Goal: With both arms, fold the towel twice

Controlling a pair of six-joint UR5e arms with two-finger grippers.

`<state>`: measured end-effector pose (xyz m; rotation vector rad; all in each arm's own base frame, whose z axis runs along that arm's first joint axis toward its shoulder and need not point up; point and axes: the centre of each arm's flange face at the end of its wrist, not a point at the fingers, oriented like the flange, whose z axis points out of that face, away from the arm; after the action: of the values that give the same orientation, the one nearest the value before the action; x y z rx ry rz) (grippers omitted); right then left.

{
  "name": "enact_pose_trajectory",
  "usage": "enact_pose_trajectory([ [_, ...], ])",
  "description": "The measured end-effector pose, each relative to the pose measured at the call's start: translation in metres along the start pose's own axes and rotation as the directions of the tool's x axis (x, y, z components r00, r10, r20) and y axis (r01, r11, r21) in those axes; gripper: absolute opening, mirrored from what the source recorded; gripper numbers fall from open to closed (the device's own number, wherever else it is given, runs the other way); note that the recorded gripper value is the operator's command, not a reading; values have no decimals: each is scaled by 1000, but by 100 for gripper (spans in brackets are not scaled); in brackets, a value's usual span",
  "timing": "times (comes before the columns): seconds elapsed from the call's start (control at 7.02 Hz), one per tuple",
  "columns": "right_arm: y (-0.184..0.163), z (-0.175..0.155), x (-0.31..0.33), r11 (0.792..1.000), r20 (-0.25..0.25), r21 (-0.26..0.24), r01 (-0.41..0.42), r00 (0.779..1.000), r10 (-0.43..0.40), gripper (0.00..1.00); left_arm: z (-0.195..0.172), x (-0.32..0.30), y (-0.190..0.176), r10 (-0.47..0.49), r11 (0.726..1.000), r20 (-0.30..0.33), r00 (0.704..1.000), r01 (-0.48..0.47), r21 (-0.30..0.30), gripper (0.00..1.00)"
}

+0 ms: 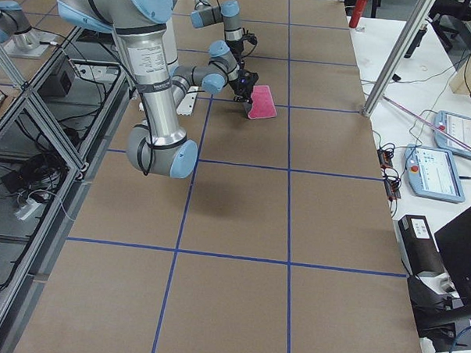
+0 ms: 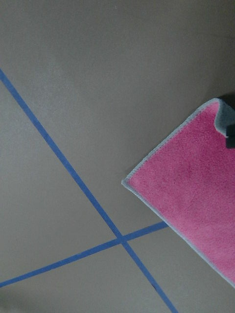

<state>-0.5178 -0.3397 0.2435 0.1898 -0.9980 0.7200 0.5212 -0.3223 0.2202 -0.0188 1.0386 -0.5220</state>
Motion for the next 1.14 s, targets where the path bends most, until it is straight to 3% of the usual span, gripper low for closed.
enact_pose_trajectory([
  [1.14, -16, 15, -22, 999, -2, 38, -15, 1000, 15, 0, 25, 0, -43, -22, 998, 46, 999, 19, 68, 0],
])
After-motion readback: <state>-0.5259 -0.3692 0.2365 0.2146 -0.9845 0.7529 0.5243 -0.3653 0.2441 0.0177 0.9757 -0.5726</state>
